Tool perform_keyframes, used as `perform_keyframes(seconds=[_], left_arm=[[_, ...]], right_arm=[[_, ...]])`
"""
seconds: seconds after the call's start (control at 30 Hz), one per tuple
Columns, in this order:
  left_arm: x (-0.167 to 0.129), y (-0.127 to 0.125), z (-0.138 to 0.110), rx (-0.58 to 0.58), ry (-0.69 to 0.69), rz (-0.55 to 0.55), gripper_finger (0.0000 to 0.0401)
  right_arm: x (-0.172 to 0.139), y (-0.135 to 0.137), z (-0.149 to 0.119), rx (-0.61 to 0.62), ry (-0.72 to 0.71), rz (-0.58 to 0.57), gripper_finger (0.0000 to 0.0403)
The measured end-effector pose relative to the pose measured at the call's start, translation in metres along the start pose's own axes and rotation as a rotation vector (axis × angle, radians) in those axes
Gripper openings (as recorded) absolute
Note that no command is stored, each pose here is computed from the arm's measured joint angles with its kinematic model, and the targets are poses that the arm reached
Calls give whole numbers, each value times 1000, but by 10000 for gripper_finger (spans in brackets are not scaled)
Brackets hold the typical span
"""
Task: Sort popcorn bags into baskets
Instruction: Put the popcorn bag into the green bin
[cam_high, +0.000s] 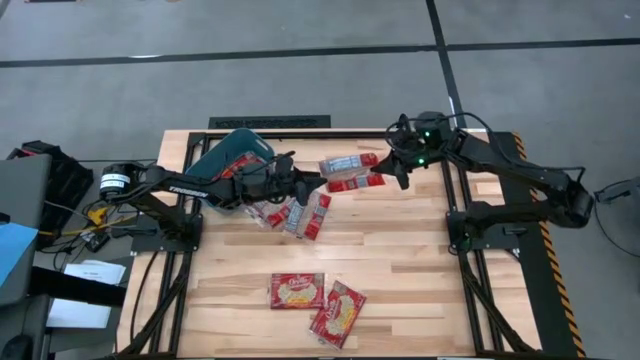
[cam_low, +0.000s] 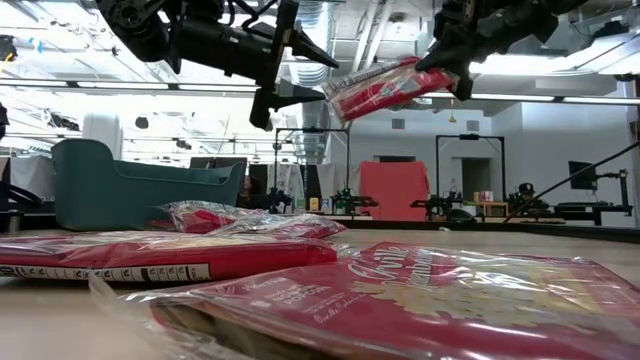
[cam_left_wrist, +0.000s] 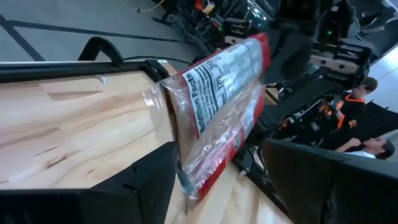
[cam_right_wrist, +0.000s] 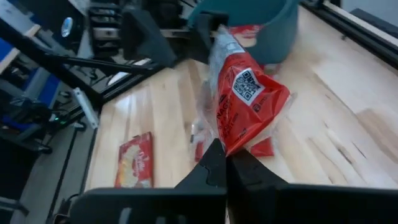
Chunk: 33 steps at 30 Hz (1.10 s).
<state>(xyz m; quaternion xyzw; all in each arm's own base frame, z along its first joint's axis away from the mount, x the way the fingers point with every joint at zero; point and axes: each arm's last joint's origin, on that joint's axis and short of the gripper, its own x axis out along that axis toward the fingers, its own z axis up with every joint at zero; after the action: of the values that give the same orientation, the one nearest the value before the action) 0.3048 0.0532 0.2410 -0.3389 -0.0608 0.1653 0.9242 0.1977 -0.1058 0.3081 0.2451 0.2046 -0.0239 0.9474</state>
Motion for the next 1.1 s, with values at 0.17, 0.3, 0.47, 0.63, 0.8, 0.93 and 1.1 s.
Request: perform_keyframes(seconds=[0.17, 0.3, 0.47, 0.63, 0.8, 0.93, 1.1], left_arm=[[0, 1, -1, 3, 8, 8, 246], [0, 1, -1, 3, 3, 15, 251], [0, 1, -1, 17, 5, 14, 252], [1, 7, 4, 55, 0, 25, 252], [4, 16, 14, 35, 4, -12, 252], [4, 18, 16, 27, 20, -34, 252], [4, 18, 16, 27, 26, -43, 252]], right_arm=[[1, 6, 4, 4, -31, 45, 12], [1, 6, 5, 4, -43, 50, 19], [-5, 7, 7, -4, -66, 50, 8], [-14, 7, 8, -5, -88, 49, 10], [-18, 7, 4, 14, -57, 35, 11], [-18, 8, 5, 2, -66, 41, 10], [-16, 7, 6, -1, -68, 41, 13]])
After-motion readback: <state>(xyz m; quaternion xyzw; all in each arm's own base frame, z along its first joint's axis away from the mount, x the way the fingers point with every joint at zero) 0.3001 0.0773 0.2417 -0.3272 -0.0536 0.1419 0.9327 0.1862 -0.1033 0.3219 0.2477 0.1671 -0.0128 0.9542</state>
